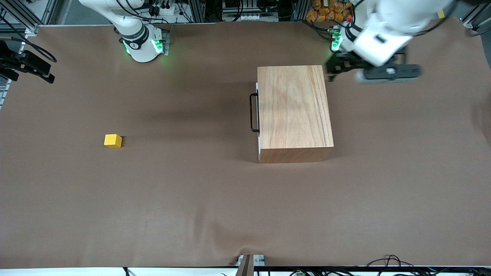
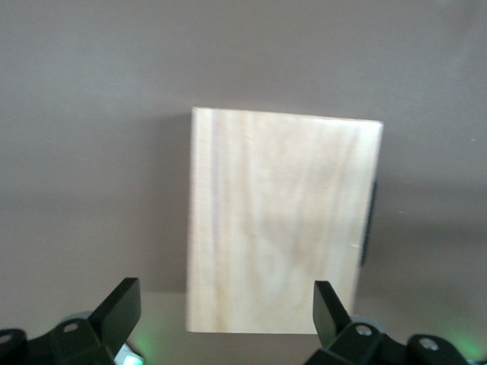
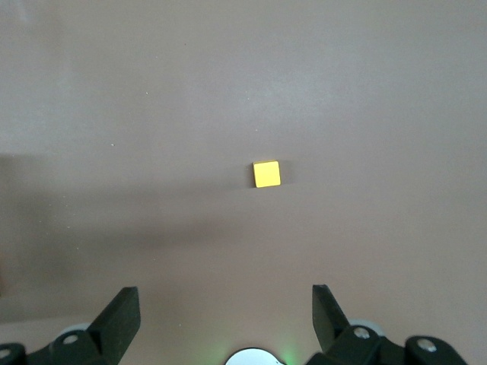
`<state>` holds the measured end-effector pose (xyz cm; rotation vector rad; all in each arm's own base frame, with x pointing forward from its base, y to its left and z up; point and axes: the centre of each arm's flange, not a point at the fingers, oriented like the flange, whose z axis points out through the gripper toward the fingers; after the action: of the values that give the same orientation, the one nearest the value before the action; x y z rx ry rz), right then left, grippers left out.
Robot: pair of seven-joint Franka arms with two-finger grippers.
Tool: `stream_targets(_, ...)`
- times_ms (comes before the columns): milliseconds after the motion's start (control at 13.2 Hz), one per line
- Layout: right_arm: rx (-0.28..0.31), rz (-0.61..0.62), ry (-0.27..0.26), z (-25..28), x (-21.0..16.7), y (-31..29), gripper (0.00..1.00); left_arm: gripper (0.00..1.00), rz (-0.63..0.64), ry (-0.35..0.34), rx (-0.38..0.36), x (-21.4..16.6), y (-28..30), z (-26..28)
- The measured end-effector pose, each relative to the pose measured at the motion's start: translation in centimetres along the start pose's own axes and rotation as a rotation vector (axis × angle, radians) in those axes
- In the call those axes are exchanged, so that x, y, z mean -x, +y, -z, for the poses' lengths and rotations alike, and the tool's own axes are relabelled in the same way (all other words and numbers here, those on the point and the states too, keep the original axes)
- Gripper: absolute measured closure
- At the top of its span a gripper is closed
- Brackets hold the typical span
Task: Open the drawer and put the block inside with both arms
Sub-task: 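Move the left gripper toward the black drawer handle of the wooden box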
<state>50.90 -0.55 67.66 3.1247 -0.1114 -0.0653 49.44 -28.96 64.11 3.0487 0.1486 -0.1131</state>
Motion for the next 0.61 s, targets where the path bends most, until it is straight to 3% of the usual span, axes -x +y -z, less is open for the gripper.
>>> stream_targets(228,0.0,0.0,0.0,0.0,0.0,0.0,0.0,0.0,0.056,-0.059,0.014,0.7,6.9,-3.8)
stream_targets(607,0.0,0.0,-0.008,-0.4,-0.3,0.0,0.0,0.0,0.13,-0.085,0.055,2.5,15.3,-9.6)
